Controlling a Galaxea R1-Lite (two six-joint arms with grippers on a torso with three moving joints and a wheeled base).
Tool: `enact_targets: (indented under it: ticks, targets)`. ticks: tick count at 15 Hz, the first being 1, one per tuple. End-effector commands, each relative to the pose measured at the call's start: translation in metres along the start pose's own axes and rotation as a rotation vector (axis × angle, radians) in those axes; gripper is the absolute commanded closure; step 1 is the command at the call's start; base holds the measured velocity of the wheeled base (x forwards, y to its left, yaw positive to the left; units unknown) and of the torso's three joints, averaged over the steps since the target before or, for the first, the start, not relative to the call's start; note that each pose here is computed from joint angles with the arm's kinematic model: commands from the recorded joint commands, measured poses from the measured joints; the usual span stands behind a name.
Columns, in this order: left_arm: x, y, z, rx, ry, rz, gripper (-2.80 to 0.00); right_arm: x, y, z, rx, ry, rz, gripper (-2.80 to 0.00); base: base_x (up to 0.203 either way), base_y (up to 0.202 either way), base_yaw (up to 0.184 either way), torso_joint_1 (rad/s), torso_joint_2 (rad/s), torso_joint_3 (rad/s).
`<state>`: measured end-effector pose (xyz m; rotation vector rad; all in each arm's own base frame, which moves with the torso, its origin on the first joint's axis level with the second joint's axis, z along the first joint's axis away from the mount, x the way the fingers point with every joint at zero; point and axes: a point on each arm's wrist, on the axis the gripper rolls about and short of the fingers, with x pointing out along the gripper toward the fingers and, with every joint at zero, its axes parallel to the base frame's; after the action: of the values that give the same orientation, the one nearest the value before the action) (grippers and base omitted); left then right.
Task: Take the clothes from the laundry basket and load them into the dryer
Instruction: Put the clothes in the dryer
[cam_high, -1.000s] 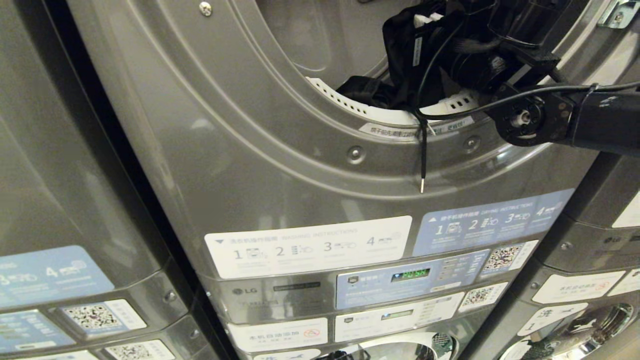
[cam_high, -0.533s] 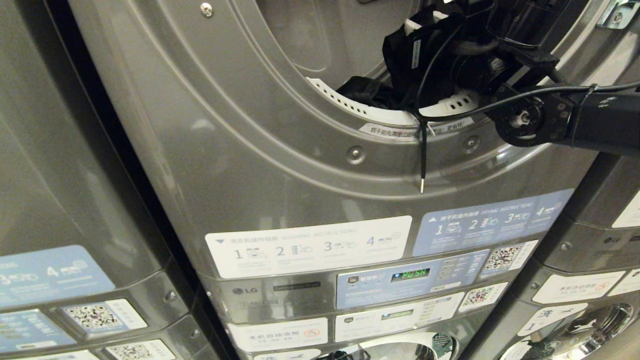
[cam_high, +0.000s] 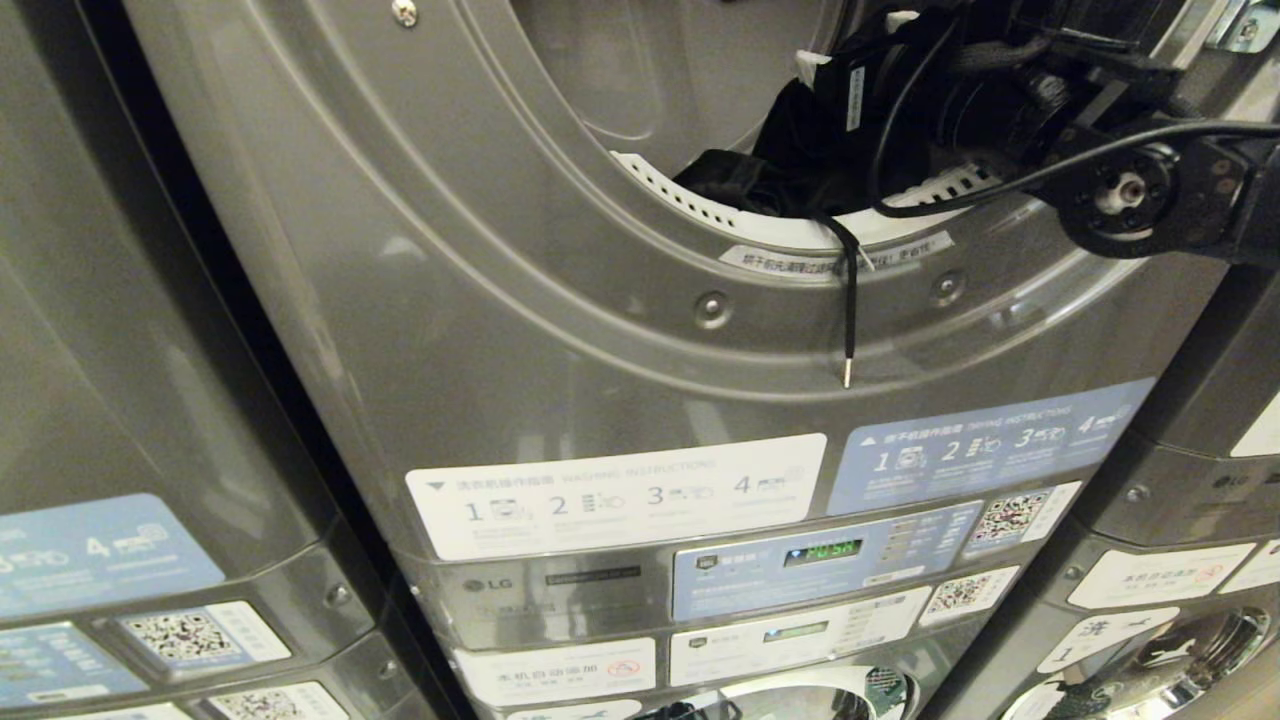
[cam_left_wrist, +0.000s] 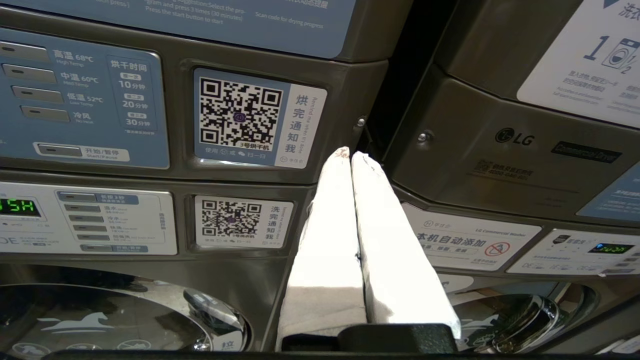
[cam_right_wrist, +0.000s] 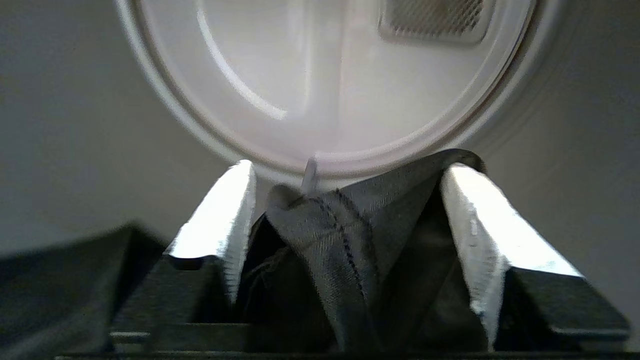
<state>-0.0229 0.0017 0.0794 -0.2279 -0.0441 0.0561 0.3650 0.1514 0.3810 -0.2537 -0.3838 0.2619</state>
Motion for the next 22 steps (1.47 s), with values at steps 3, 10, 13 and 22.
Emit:
enact_targets:
  ticks: [3, 10, 13, 22]
  targets:
    - [0.002, 0.002, -0.008, 0.001, 0.028, 0.007, 0.0, -0.03, -0.007, 0.037, 0.023, 0.065, 0.047, -2.8, 0.0, 0.0, 0.0, 0.0, 0.0, 0.0]
    - [0.002, 0.002, -0.008, -0.002, 0.028, 0.007, 0.0, -0.065, -0.005, 0.047, 0.187, 0.314, 0.126, -2.8, 0.0, 0.0, 0.0, 0.0, 0.0, 0.0]
    - [0.002, 0.002, -0.008, -0.001, 0.028, 0.007, 0.0, -0.075, -0.007, 0.05, 0.269, 0.378, 0.125, -2.8, 0.0, 0.0, 0.0, 0.0, 0.0, 0.0]
    - [0.002, 0.002, -0.008, -0.002, 0.027, 0.007, 0.0, -0.121, 0.002, 0.082, 0.342, 0.401, 0.238, -2.8, 0.0, 0.0, 0.0, 0.0, 0.0, 0.0]
